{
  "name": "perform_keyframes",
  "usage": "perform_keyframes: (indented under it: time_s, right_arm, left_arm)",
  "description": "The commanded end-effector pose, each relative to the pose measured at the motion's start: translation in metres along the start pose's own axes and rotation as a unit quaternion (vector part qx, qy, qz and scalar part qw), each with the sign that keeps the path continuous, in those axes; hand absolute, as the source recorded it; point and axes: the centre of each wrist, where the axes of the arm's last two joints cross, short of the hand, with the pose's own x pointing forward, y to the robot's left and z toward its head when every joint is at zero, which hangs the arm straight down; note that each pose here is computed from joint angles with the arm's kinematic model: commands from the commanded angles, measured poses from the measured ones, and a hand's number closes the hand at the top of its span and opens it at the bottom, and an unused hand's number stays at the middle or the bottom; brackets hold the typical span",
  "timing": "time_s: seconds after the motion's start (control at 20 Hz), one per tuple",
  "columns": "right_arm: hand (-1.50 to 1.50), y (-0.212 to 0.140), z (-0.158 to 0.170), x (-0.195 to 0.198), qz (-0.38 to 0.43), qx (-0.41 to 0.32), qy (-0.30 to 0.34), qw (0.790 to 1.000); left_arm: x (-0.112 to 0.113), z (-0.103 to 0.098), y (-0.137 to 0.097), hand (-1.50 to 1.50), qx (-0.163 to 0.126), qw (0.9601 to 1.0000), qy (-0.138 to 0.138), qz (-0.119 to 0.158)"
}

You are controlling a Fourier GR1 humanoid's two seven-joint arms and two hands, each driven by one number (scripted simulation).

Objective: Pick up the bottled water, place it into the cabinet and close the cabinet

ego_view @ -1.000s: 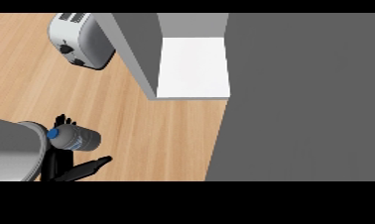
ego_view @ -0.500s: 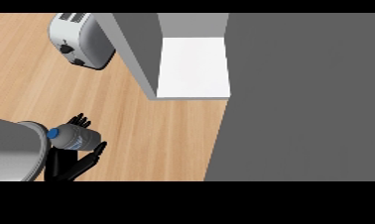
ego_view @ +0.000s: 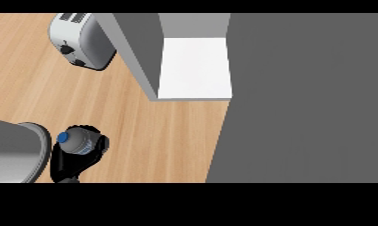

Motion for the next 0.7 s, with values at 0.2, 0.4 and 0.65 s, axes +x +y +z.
perform_keyframes:
  time_s: [0.2, 0.4, 0.65]
  right_arm:
    - [-1.50, -0.006, 0.010, 0.019, 0.023, 0.001, -0.031, 0.999]
    - [-1.50, -0.004, 0.014, 0.016, 0.024, -0.013, -0.039, 0.999]
    - [-1.50, -0.012, 0.005, 0.028, 0.017, -0.016, -0.031, 0.999]
  left_arm:
    - [-0.019, -0.009, -0.071, 1.50, -0.094, 0.9944, 0.039, 0.030]
    - [-0.022, -0.002, -0.075, 1.50, -0.080, 0.9952, 0.028, 0.049]
    - [-0.001, -0.006, -0.090, 1.50, -0.093, 0.9947, -0.004, 0.043]
